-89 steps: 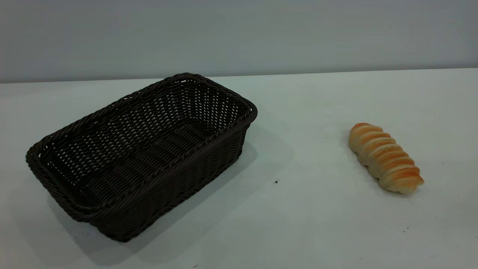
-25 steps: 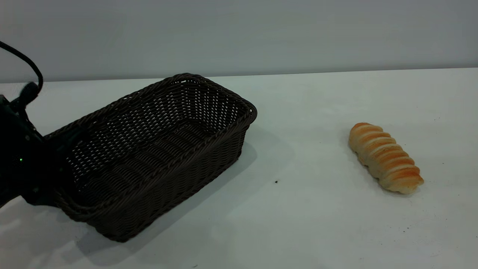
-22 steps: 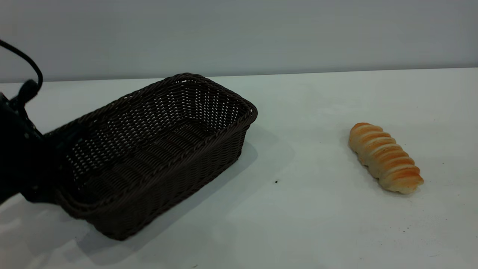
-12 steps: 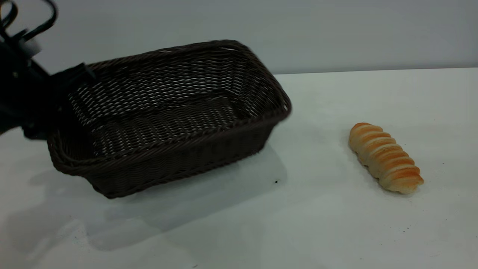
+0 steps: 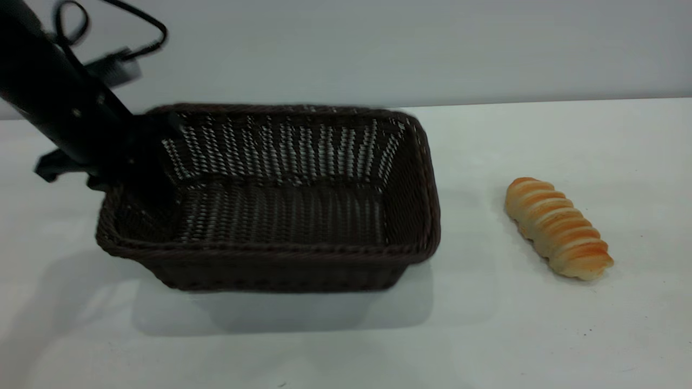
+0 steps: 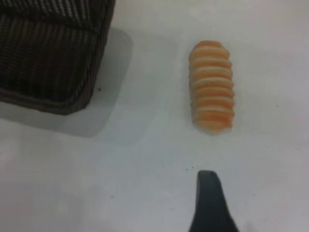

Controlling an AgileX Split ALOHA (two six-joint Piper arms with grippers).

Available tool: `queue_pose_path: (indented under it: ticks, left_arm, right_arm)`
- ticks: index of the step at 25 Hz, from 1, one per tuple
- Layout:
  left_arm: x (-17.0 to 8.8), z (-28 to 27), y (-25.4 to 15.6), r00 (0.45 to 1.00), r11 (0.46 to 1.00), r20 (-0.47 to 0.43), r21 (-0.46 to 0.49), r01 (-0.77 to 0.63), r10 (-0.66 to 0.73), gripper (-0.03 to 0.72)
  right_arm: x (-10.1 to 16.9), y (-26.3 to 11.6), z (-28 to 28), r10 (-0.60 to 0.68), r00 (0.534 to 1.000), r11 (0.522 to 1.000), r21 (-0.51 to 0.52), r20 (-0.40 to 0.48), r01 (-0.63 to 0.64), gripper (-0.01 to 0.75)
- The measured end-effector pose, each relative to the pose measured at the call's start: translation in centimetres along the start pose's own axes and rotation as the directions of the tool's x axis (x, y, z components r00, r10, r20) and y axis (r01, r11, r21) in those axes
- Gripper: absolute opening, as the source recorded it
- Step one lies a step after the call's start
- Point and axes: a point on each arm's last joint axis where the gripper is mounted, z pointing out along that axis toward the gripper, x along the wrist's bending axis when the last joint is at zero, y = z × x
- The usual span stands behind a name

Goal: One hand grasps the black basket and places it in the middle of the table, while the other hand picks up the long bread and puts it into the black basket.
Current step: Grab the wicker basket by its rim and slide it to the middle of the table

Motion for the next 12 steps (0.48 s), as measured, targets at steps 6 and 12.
queue_pose_path:
  ticks: [6, 12]
  left_arm:
    - [0.1, 2.4, 0.3, 1.000, 0.998, 0.013, 0.056, -0.001, 0.000, 0.136]
    - [0.1, 2.5, 0.2, 1.000, 0.998, 0.016, 0.065, 0.002, -0.003, 0.136]
  right_arm:
    - [0.0, 0.0, 0.0, -0.001, 1.000, 1.000, 0.003, -0.001, 0.001, 0.492]
    - [0.0, 0.0, 0.0, -0.001, 1.000, 1.000, 0.003, -0.001, 0.001, 0.492]
